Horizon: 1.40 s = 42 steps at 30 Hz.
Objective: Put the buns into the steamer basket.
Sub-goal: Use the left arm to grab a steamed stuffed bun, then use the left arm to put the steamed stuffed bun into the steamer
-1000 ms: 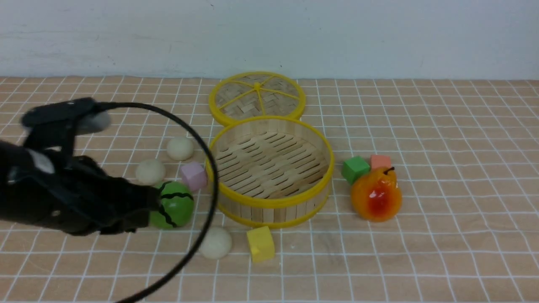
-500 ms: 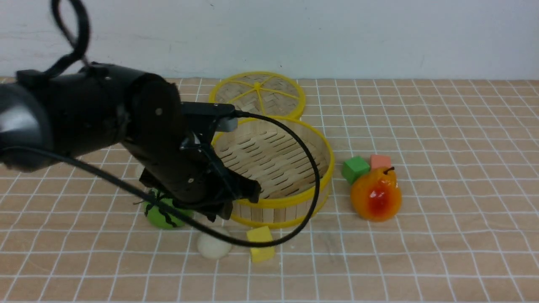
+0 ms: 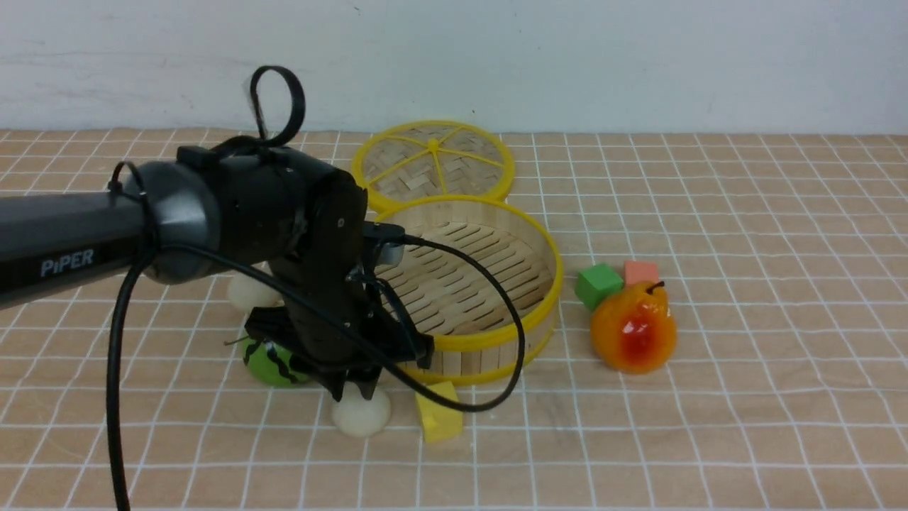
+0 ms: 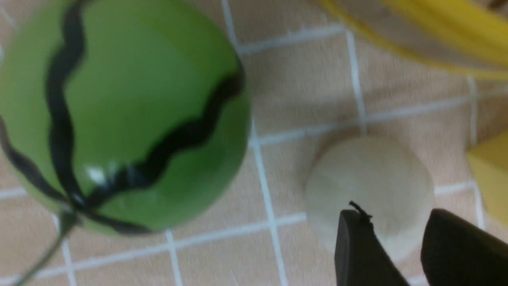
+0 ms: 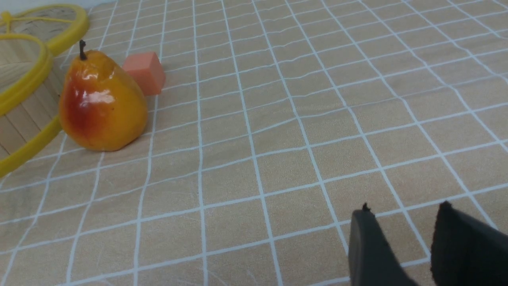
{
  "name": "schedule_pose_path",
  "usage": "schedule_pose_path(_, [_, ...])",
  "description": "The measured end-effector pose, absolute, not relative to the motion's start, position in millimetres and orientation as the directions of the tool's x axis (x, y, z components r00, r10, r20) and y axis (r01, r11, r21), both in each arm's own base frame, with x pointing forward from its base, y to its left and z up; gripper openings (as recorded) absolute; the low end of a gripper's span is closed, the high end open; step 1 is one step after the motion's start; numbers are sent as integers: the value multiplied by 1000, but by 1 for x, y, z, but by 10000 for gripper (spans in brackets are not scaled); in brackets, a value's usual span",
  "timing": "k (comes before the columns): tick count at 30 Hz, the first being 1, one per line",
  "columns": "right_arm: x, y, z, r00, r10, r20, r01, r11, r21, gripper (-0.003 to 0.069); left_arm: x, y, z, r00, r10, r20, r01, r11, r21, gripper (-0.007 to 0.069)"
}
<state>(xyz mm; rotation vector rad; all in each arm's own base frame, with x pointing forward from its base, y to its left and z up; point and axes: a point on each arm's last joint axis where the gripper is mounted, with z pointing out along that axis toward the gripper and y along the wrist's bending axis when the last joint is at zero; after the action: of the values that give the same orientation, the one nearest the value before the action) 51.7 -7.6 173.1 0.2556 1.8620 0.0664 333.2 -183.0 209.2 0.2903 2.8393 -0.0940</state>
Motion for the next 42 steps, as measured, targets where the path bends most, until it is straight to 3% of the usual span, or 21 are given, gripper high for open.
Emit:
schedule_pose_path(3, [52, -8, 173, -281, 209, -937, 142, 974, 175, 241, 335, -184, 210, -934, 183, -307, 205, 978, -42, 237])
schedule_pose_path(15, [52, -8, 173, -281, 209, -937, 142, 974, 175, 241, 339, -187, 184, -955, 178, -236, 191, 981, -33, 224])
schedule_pose_path(18, [52, -8, 173, -281, 209, -937, 142, 974, 175, 241, 340, -188, 185, -954, 177, -242, 191, 981, -35, 176])
schedule_pose_path(23, [52, -8, 173, -281, 209, -937, 142, 974, 175, 241, 341, -188, 190, -958, 175, -228, 187, 982, -31, 3])
schedule_pose_path(26, [52, -8, 173, -281, 209, -937, 142, 974, 175, 241, 341, -188, 195, -963, 176, -205, 184, 983, -21, -13])
schedule_pose_path(32, [52, -8, 173, -281, 209, -937, 142, 974, 175, 241, 341, -191, 230, -963, 192, -187, 202, 979, -38, -13])
schedule_pose_path(33, [52, -8, 173, -281, 209, -937, 142, 974, 175, 241, 341, -192, 256, -955, 187, -232, 207, 976, -68, -13])
schedule_pose_path(35, [52, -8, 173, -281, 209, -937, 142, 974, 175, 241, 341, -193, 271, -949, 182, -257, 209, 974, -84, -13])
schedule_pose_path(38, [52, -8, 173, -281, 209, -937, 142, 974, 175, 241, 345, -196, 318, -925, 169, -341, 220, 968, -118, -13])
schedule_pose_path(42, [52, -8, 173, -281, 209, -937, 142, 974, 175, 241, 357, -205, 346, -889, 171, -424, 256, 955, -152, -13])
